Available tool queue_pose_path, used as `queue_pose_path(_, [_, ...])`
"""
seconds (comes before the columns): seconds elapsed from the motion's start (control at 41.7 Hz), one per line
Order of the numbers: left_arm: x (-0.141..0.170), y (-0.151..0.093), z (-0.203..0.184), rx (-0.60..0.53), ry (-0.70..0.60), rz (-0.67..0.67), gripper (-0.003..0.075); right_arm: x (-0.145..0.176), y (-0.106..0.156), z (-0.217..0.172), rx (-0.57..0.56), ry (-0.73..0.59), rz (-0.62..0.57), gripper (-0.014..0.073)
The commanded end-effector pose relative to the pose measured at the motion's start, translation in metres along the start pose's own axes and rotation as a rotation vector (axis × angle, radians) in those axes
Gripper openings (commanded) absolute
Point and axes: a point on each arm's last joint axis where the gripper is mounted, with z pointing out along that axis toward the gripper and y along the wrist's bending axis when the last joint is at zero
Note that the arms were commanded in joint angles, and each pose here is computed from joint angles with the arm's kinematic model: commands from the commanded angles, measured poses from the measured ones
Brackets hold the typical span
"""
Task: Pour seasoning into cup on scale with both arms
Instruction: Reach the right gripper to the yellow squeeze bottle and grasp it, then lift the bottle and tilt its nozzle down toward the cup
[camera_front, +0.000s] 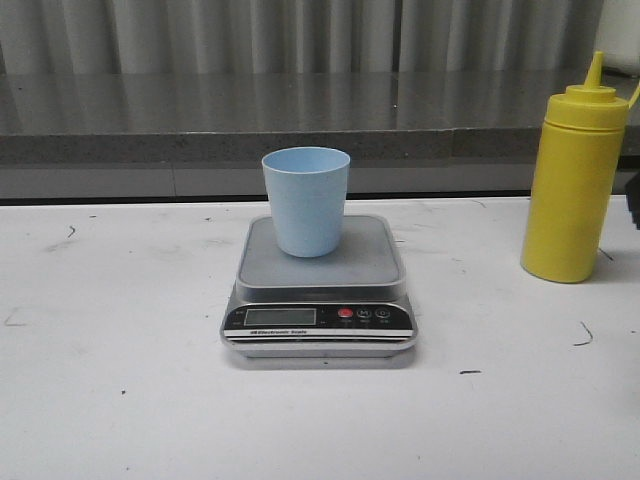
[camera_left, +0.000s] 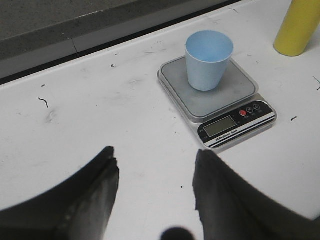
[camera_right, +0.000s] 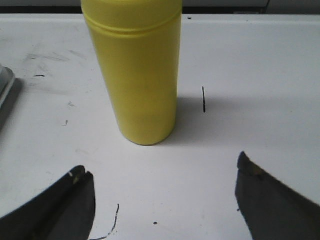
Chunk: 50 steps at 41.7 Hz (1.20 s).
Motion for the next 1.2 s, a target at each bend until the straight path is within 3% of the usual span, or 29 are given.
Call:
queue_pose_path(0.0, [-0.013, -0.001, -0.005, 0.015, -0.095, -0.005, 0.0347, -0.012, 0.004, 0.011, -0.014, -0.133, 0.011, 0.0597])
queue_pose_path(0.575, [-0.013, -0.001, -0.005, 0.015, -0.095, -0.005, 0.0347, 0.001, 0.011, 0.074, -0.02, -0.443, -0.034, 0.0597])
queue_pose_path(1.054, [-0.013, -0.001, -0.005, 0.015, -0.095, -0.005, 0.0347, -0.008, 0.015, 0.125, -0.021, -0.475, -0.031, 0.0597])
queue_pose_path(1.174, [-0.013, -0.001, -0.005, 0.015, -0.095, -0.005, 0.0347, -0.009, 0.015, 0.128, -0.021, -0.472, -0.031, 0.0545])
